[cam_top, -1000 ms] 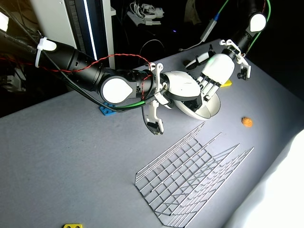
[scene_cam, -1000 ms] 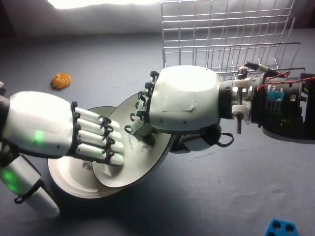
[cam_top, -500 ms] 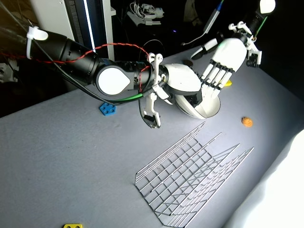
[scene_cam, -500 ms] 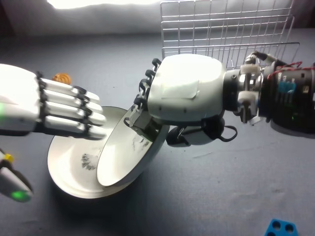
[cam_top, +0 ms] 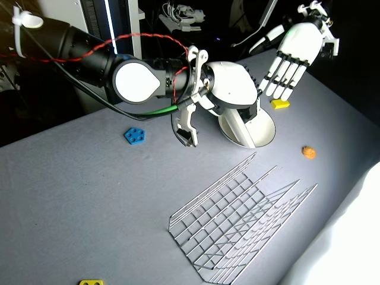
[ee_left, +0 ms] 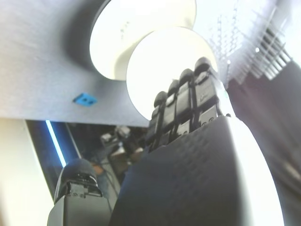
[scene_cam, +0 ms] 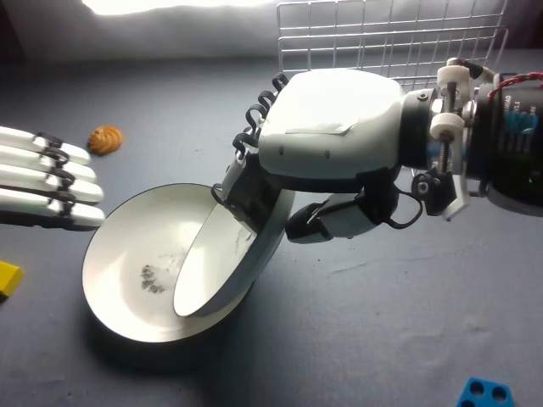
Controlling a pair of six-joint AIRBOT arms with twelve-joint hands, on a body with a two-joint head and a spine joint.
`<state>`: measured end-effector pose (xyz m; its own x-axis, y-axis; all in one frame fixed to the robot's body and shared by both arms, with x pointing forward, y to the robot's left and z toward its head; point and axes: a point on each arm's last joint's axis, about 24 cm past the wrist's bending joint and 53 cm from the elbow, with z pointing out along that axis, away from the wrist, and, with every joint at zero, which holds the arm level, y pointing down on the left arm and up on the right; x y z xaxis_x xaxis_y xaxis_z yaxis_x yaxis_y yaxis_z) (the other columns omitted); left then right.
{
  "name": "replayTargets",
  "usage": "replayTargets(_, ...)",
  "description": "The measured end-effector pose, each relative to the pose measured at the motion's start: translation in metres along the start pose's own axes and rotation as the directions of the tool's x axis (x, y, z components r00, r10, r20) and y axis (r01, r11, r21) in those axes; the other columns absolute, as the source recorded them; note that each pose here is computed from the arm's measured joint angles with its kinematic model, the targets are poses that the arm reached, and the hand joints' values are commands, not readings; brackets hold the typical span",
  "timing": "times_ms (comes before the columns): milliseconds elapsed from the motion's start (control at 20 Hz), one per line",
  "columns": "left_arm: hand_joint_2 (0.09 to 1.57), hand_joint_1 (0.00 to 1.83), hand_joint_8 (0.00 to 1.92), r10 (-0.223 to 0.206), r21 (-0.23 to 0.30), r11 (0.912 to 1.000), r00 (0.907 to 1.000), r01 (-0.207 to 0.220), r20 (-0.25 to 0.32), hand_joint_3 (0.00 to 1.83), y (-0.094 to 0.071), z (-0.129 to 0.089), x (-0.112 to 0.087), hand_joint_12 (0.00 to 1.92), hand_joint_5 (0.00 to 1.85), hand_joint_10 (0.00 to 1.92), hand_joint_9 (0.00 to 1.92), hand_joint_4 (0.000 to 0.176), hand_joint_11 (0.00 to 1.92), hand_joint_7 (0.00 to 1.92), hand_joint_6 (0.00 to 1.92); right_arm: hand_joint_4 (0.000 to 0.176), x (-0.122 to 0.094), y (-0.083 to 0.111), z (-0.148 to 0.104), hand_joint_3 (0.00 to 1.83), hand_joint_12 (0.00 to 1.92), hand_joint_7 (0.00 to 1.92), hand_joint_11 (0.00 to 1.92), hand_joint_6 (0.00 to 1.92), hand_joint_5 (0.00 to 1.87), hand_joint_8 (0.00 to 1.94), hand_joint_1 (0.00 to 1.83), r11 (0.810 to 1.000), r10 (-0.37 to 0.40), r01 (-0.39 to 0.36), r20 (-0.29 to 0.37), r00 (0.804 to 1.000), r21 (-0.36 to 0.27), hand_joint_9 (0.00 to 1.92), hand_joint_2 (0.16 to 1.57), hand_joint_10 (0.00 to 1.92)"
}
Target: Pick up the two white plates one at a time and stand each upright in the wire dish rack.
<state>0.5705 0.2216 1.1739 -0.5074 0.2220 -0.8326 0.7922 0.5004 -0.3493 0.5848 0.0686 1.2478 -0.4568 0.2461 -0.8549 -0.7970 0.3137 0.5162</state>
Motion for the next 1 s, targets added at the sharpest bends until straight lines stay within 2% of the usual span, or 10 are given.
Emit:
replayTargets(100,1.04,0.00,0.01,-0.011,-0.015,0.9998,0.9999,0.011,0.010,0.00,0.002,-0.008,-0.002,0.00,0.04,0.01,0.03,0.000,0.00,0.04,0.01,0.000,-0.008,0.006,0.000,0.00,0.99,1.01,0.82,1.06,0.90,0.89,1.37,0.998,0.058,-0.058,0.000,0.998,-0.015,0.94,1.11,1.13)
replayTargets(250,1.04,0.00,0.01,-0.013,-0.029,0.9995,0.9998,0.013,0.014,0.00,0.006,-0.015,-0.002,0.00,0.05,0.01,0.03,0.000,0.01,0.05,0.01,0.000,-0.017,0.009,0.000,0.00,1.00,1.03,0.82,1.03,0.92,0.88,1.38,0.996,0.093,-0.093,0.008,0.996,-0.013,0.94,1.10,1.12)
replayTargets(500,1.04,0.00,0.01,-0.021,-0.037,0.9991,0.9994,0.022,0.026,0.00,0.009,-0.019,-0.005,0.01,0.06,0.01,0.04,0.000,0.02,0.05,0.01,0.000,-0.029,0.001,-0.003,0.00,0.94,0.99,0.84,1.05,0.90,0.95,1.37,0.988,0.152,-0.153,0.025,0.988,0.024,0.95,1.11,1.11)
replayTargets(650,1.04,0.00,0.00,-0.023,-0.037,0.9990,0.9993,0.024,0.029,0.00,0.010,-0.019,-0.006,0.00,0.04,0.00,0.03,0.000,0.00,0.04,0.00,0.000,-0.036,0.002,-0.005,0.00,0.93,1.04,0.85,1.00,0.94,0.86,1.38,0.983,0.180,-0.181,0.034,0.983,0.027,0.96,1.10,1.09)
replayTargets(800,1.04,0.00,0.00,-0.024,-0.037,0.9990,0.9993,0.025,0.028,0.00,0.010,-0.019,-0.005,0.01,0.05,0.01,0.05,0.000,0.02,0.05,0.00,0.000,-0.044,0.007,-0.008,0.00,0.95,0.99,0.82,1.05,0.91,0.92,1.37,0.972,0.236,-0.237,0.035,0.971,0.009,0.93,1.11,1.14)
replayTargets(1000,1.04,0.00,0.01,-0.025,-0.038,0.9989,0.9993,0.026,0.028,0.00,0.010,-0.019,-0.005,0.01,0.05,0.01,0.05,0.000,0.01,0.06,0.00,0.000,-0.057,0.016,-0.014,0.00,0.95,1.00,0.83,1.05,0.91,0.91,1.37,0.960,0.279,-0.278,0.038,0.960,-0.027,0.95,1.11,1.11)
